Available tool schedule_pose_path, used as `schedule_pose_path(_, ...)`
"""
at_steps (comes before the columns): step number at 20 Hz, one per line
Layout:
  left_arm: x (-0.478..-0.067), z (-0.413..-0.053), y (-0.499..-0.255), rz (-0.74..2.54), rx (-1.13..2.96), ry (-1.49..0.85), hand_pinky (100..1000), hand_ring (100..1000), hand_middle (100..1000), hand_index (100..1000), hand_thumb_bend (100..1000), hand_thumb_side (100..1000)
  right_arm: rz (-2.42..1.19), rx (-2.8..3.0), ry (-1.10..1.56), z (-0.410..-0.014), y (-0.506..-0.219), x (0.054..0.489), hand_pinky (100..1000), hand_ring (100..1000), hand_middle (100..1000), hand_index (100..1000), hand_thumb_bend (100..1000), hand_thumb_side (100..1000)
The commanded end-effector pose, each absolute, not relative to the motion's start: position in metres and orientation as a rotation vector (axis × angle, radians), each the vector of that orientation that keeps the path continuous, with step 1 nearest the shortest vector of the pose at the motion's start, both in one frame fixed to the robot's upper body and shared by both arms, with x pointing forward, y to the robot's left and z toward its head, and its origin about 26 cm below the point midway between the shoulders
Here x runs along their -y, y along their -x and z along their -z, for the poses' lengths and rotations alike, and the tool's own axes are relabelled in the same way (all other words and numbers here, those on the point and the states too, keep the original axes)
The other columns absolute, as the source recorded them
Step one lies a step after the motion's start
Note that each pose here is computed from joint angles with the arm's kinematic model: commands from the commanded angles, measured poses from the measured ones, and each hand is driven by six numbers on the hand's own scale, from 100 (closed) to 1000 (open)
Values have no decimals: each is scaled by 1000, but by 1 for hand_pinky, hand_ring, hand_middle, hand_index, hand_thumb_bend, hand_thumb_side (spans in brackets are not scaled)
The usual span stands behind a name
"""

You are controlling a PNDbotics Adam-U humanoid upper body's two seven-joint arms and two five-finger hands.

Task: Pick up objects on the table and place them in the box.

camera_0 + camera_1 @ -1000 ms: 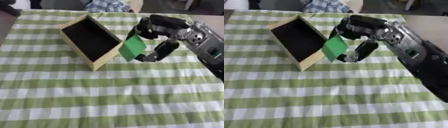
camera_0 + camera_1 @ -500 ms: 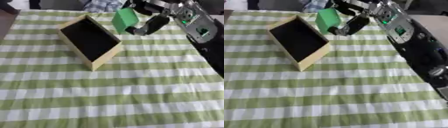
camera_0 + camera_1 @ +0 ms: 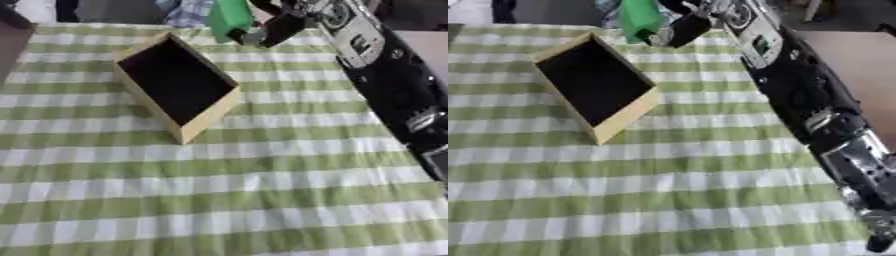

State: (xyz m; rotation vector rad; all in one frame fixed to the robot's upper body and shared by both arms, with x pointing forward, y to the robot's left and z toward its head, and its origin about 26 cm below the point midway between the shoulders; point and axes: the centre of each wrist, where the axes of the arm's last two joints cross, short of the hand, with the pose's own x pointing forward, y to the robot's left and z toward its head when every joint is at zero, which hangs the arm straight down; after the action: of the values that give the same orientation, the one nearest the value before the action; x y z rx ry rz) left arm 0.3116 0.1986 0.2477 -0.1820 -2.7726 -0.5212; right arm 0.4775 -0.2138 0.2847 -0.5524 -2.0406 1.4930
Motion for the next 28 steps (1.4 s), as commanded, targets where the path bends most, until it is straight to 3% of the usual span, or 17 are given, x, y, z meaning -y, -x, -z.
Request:
schedule_pose_path(1, -197, -257, -309, 531, 2812, 191, 536, 635, 580, 715, 100, 566, -1468, 2078, 620, -299, -481, 201, 100, 121, 157, 405, 100, 260)
schedule_pose_path(18, -183, -271, -309, 513, 2873, 281, 539, 635, 580, 714, 100, 566, -1401, 2068, 811, -283, -492, 137, 100, 116, 156, 403, 100, 246)
schedule_pose_path(20, -183, -271, -309, 517, 2870, 282, 538, 635, 580, 714, 100, 566, -1421, 2034, 825, -278, -494, 136, 100, 125, 166, 408, 100, 177)
schedule_pose_path(28, -184, -268, -309, 525, 2855, 275, 537, 634, 580, 714, 100, 566, -1689, 1752, 941, -254, -500, 129, 100, 194, 224, 439, 100, 111)
